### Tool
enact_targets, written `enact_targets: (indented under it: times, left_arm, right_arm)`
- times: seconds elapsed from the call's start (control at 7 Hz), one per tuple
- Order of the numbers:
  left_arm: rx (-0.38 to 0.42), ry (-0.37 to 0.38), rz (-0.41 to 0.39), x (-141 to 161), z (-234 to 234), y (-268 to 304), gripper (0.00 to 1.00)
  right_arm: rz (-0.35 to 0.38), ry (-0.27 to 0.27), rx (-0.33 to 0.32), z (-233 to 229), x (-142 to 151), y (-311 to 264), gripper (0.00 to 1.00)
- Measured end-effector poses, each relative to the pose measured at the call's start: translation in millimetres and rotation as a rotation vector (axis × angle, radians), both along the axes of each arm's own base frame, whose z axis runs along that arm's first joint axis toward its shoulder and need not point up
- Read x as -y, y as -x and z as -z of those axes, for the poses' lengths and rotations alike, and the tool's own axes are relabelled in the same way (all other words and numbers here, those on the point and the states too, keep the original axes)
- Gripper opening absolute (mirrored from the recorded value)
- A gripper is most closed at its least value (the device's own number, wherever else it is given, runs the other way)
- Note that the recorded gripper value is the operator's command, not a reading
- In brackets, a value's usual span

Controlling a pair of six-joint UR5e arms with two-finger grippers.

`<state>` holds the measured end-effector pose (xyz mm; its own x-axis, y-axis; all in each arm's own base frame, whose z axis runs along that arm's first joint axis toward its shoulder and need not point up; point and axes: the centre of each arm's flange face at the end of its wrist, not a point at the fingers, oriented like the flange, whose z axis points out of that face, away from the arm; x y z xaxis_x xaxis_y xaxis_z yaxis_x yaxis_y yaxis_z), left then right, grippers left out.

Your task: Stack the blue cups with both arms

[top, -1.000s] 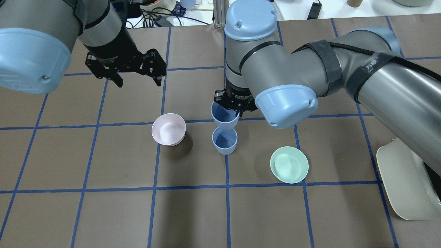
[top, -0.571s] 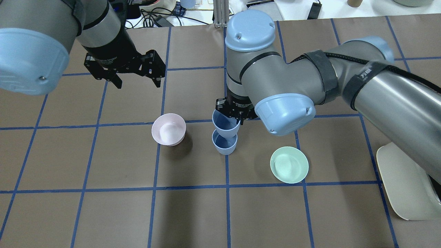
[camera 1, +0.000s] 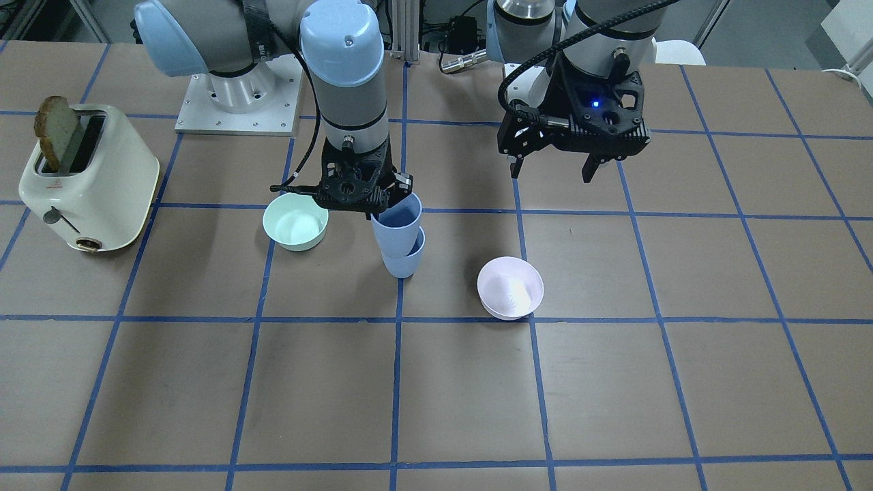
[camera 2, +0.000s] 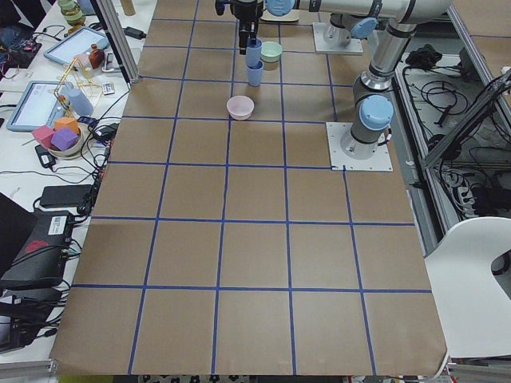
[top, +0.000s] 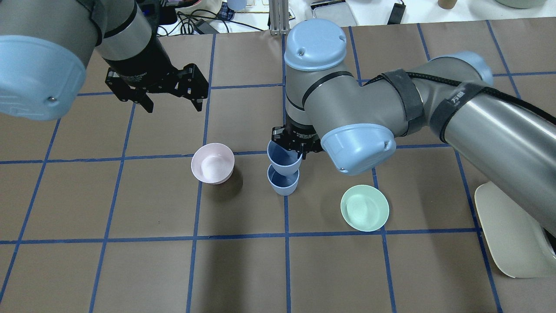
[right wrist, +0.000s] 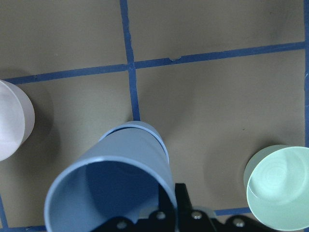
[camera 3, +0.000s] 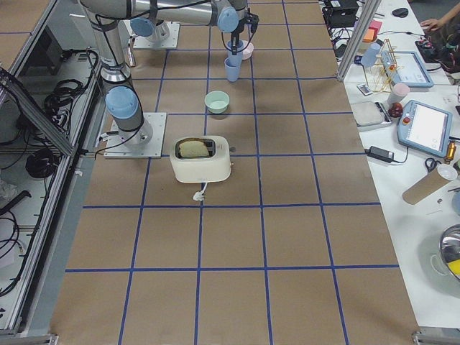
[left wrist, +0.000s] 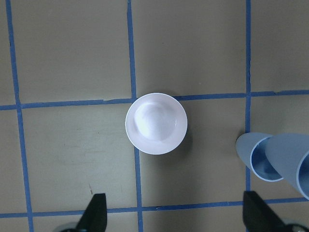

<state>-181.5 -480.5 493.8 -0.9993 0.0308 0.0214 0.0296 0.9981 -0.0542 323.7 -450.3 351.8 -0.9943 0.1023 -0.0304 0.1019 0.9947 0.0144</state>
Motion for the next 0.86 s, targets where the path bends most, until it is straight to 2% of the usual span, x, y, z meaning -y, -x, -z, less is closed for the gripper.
enact_targets:
  times: [0.29,0.57,0.86]
  left_arm:
    - [0.000,-0.004,0.000,-0.7,0.1,-0.1,1.00]
    - [0.001,-0.008,0.000,-2.1,-0.5,-0.4,1.00]
    - [0.001,-0.009,-0.004,-3.0,-1.7,-2.2,1.00]
  right_arm:
    - [-0.004,0.003,0.002,5.5,-2.5,-1.4,0.48]
    - [-0.006,0.006,0.024,6.3,-2.9,-4.0,0.81]
    - [-0.009,0.040,0.045,-0.1,6.9,0.7,0.84]
